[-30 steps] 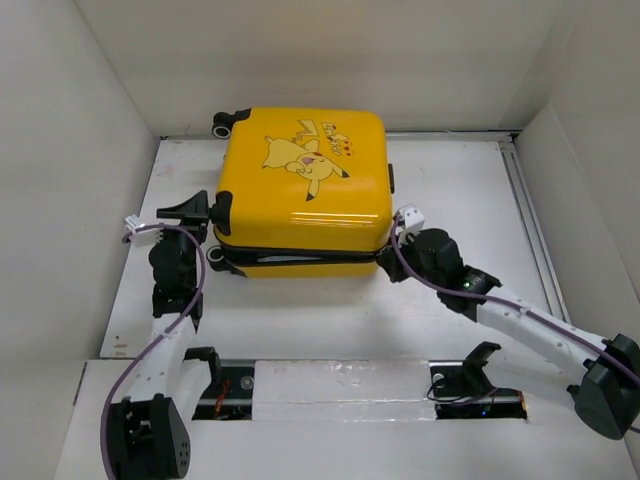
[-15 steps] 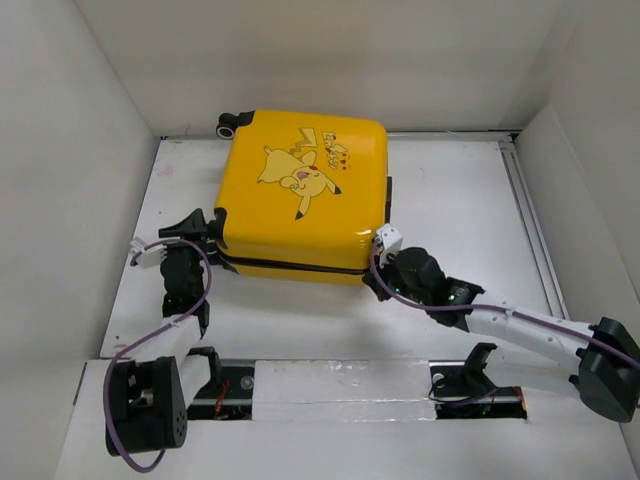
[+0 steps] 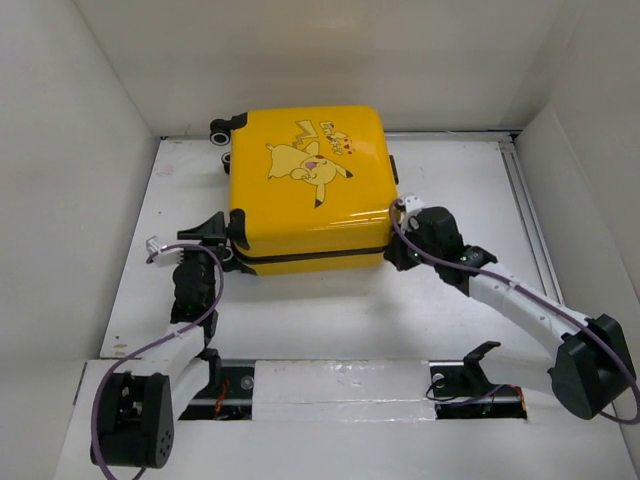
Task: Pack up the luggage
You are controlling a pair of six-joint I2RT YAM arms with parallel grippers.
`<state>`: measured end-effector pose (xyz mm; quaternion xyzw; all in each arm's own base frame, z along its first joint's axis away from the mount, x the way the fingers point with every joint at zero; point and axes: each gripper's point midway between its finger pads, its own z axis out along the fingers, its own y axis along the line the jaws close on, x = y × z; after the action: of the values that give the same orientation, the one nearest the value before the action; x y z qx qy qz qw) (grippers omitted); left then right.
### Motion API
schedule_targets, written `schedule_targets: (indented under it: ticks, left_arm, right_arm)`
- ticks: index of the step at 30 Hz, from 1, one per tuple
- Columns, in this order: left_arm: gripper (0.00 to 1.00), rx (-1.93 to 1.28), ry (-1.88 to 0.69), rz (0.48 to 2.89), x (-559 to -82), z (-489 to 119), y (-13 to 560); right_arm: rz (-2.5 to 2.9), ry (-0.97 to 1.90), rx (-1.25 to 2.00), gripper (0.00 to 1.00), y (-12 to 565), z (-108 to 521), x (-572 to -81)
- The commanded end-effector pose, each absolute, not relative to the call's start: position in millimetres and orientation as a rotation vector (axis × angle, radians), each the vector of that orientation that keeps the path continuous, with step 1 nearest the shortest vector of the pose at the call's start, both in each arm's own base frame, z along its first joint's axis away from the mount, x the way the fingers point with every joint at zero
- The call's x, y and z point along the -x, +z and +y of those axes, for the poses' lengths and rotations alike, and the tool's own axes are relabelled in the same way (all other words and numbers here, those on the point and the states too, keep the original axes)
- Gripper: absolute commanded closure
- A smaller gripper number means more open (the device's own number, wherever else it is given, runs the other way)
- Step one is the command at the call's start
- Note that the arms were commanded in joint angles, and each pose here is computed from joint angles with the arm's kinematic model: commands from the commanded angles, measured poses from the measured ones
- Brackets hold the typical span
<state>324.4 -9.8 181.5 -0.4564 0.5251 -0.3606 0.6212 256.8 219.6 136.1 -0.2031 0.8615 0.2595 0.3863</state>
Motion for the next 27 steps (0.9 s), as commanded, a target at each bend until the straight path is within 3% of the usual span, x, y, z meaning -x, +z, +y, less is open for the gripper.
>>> schedule_targets:
  ticks: [1,3,5,8,11,15,18,22,27]
  left_arm:
    - [1.0,0.717,-1.016,1.503,-309.6,-102.5,172.4]
    - [1.0,0.673,-1.028,1.517,-308.5,-119.2,177.4]
    - [1.0,0.664,-1.038,1.524,-308.9,-125.7,179.3]
    - [1.0,0.647,-1.072,1.485,-307.6,-127.6,194.2]
    - [1.0,0.641,-1.099,1.443,-305.5,-127.2,212.5]
    - [1.0,0.61,-1.085,1.356,-307.2,-121.4,264.2]
    - [1.0,0.59,-1.068,1.33,-307.2,-118.9,276.9]
    - [1.0,0.587,-1.125,1.413,-307.0,-132.6,247.4]
    - [1.0,0.575,-1.18,1.505,-296.5,-148.4,208.8]
  right_arm:
    - [1.672,0.933,0.631,1.0,275.6,275.5,-275.2]
    - [1.692,0.983,0.634,1.0,255.8,283.8,-250.4]
    - [1.821,0.988,0.658,1.0,196.8,289.4,-215.6]
    - [1.852,1.08,0.707,1.0,172.3,288.3,-173.0]
    - [1.651,1.183,0.857,1.0,201.4,295.1,-142.0]
    - [1.726,0.938,0.713,1.0,224.1,270.4,-187.3]
    - [1.698,0.989,0.736,1.0,241.3,268.1,-197.1]
    - [1.669,1.095,0.794,1.0,244.4,309.9,-185.1]
    - [1.772,1.117,0.766,1.0,198.5,358.0,-200.1]
